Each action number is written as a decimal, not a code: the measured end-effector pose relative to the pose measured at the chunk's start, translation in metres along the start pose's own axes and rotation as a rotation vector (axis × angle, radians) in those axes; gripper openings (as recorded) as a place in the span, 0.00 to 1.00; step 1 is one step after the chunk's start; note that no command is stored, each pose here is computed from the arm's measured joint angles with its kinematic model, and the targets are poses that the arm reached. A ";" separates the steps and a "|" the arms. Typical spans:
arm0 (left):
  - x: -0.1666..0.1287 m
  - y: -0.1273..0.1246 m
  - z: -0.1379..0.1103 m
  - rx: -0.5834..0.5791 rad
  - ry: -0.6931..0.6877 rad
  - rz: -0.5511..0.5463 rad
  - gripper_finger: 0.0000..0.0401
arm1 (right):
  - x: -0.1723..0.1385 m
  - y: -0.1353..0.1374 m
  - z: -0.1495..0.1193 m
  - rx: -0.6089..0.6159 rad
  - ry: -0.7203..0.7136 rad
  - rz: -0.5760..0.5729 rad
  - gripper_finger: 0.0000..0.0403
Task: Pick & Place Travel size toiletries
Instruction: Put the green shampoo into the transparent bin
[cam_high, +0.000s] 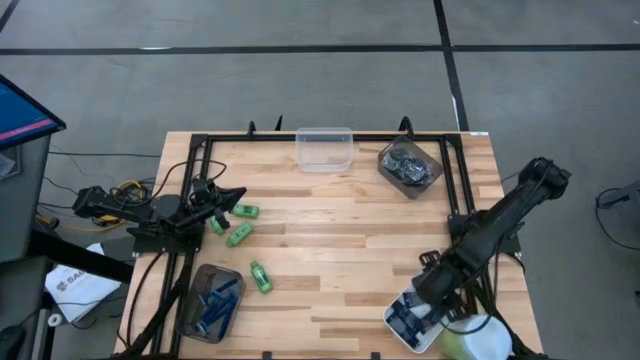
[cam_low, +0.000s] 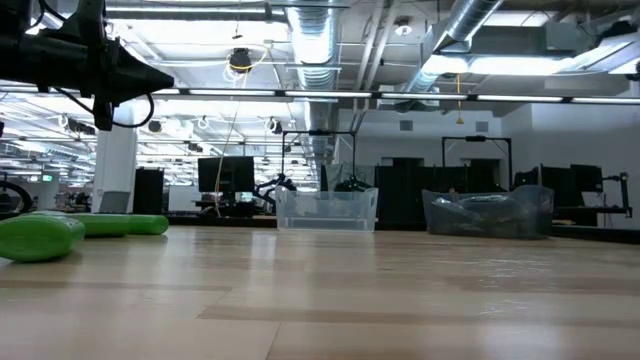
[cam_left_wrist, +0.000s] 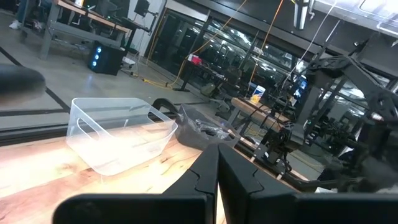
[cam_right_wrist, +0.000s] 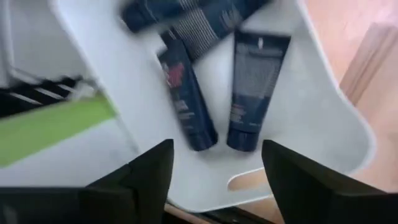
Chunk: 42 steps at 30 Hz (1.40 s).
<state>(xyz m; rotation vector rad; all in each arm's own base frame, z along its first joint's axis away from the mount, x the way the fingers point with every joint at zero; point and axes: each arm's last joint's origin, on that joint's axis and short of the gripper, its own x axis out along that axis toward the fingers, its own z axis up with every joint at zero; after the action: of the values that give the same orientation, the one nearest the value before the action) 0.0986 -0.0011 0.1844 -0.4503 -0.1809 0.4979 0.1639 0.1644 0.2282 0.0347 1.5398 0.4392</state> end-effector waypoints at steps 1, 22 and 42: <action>0.000 0.000 0.000 0.000 0.000 0.000 0.00 | -0.008 0.000 -0.001 0.002 -0.033 0.015 0.59; 0.000 0.000 0.000 -0.001 -0.001 -0.001 0.00 | -0.138 -0.075 -0.149 0.125 -1.147 -0.223 0.03; 0.000 -0.001 0.001 -0.010 -0.011 -0.005 0.00 | -0.078 -0.100 -0.164 0.182 -1.415 -0.053 0.00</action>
<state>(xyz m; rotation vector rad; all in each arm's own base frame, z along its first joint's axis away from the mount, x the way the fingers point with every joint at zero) 0.0989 -0.0012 0.1862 -0.4573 -0.1948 0.4951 0.0327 0.0080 0.2659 0.3645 0.1754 0.1290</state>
